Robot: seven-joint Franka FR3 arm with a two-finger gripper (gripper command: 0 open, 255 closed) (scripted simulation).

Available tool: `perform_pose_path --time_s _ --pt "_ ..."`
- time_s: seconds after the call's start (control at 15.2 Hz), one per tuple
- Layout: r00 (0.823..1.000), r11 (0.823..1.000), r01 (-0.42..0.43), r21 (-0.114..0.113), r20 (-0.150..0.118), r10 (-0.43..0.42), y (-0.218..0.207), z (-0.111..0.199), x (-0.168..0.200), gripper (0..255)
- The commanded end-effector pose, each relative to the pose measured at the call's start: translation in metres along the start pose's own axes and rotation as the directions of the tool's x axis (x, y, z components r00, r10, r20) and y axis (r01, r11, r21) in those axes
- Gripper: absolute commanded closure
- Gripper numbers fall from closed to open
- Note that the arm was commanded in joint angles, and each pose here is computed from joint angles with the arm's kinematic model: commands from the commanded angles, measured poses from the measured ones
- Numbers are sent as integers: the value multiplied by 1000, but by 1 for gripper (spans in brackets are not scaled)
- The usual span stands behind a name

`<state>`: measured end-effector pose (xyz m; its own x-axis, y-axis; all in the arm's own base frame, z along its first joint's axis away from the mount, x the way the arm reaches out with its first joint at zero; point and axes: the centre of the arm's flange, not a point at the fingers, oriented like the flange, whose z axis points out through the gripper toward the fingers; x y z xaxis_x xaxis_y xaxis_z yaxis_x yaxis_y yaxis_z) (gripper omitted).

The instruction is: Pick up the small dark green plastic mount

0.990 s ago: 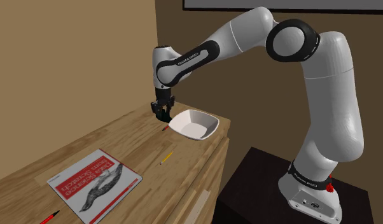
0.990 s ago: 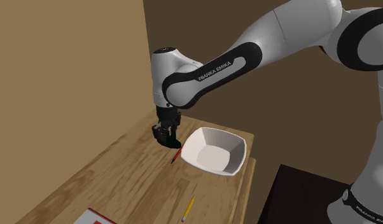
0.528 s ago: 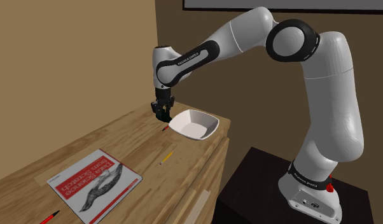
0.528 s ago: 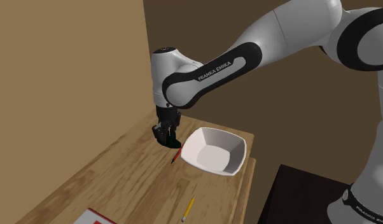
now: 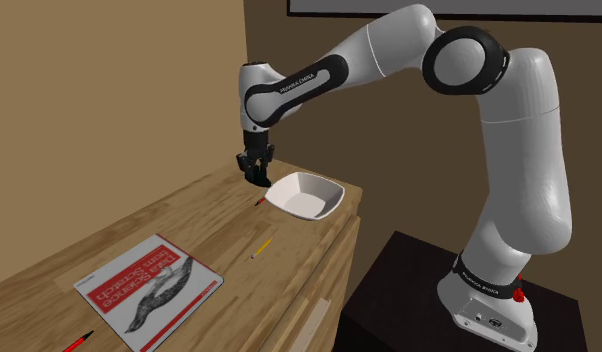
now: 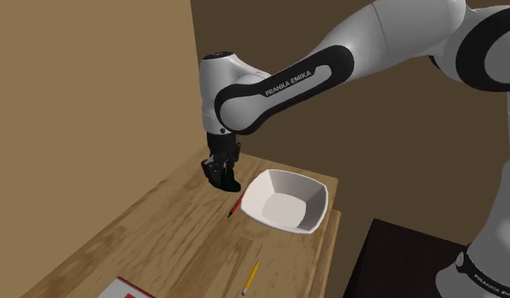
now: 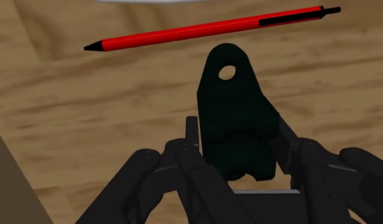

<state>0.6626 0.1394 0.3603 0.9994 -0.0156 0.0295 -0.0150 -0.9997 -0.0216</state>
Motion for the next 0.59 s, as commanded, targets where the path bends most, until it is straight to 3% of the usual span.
perform_pose_path --time_s 0.0,0.53 --pt "1000 1000 0 0 0 0 0 -11 1 255" --pt "1000 1000 0 0 0 0 -1 -53 2 255"
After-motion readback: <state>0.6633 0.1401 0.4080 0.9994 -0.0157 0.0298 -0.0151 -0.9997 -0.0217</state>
